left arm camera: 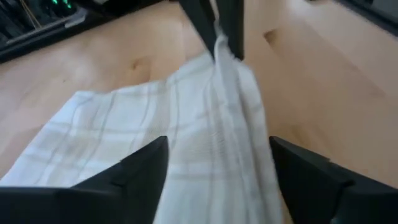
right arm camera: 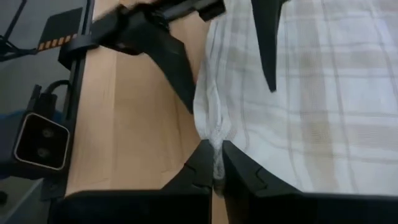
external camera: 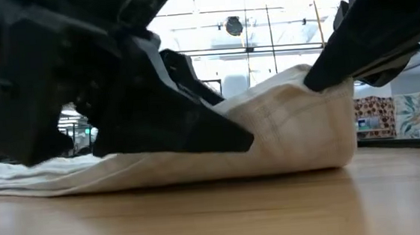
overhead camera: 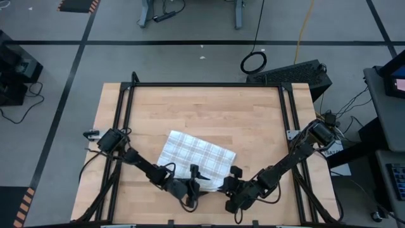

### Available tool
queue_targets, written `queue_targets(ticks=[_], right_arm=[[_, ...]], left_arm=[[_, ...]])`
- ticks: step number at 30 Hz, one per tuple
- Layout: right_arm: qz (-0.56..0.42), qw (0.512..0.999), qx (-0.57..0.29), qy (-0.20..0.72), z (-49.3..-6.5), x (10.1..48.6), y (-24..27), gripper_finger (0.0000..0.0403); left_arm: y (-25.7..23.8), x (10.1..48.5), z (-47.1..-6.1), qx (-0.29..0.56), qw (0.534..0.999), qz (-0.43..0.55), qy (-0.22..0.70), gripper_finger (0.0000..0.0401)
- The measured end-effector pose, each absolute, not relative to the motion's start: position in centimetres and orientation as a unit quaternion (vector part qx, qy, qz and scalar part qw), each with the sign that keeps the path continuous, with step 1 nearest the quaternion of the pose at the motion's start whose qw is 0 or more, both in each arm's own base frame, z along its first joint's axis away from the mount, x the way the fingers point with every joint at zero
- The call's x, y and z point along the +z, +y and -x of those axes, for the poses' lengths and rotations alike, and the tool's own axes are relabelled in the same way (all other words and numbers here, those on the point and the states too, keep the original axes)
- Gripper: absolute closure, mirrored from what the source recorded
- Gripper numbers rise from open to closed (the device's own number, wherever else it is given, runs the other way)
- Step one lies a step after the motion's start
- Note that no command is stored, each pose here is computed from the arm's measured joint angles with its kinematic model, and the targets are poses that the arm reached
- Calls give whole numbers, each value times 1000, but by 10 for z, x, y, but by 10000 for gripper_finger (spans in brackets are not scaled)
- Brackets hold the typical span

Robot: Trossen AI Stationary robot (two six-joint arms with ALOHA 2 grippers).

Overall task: Roll towel
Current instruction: Fold the brown checkered towel

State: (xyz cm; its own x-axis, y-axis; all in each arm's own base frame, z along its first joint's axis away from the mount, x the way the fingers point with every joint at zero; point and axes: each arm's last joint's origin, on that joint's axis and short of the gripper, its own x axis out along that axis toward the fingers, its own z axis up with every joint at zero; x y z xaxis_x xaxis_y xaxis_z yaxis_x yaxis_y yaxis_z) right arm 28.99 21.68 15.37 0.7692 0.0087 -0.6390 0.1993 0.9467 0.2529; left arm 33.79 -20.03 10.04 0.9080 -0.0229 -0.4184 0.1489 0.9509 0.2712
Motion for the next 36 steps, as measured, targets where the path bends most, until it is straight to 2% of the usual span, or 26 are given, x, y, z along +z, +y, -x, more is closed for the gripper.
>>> queue_targets(ticks=[4, 13, 17, 21, 26, 29, 32, 36], right_arm=[[-153, 928, -51, 334, -290, 154, 217, 397], [-126, 936, -37, 327, -291, 155, 218, 395], [-69, 942, -9, 327, -287, 156, 224, 363], [2, 944, 3, 330, -271, 153, 237, 290], [78, 949, -43, 304, -252, 147, 250, 192], [101, 949, -65, 290, -249, 138, 255, 152], [123, 946, -82, 288, -251, 120, 257, 136], [147, 952, -105, 246, -257, 111, 261, 148]], left_arm=[[-196, 99, -340, -44, 965, -138, 217, 198], [-187, 99, -346, -63, 966, -106, 225, 383], [-185, 99, -347, -53, 969, -75, 229, 386], [-185, 98, -347, -53, 969, -75, 230, 390], [-185, 98, -347, -49, 970, -59, 231, 391], [-184, 98, -347, -46, 971, -49, 231, 392], [-184, 99, -348, -43, 972, -35, 228, 392], [-182, 99, -349, -41, 972, -17, 231, 392]])
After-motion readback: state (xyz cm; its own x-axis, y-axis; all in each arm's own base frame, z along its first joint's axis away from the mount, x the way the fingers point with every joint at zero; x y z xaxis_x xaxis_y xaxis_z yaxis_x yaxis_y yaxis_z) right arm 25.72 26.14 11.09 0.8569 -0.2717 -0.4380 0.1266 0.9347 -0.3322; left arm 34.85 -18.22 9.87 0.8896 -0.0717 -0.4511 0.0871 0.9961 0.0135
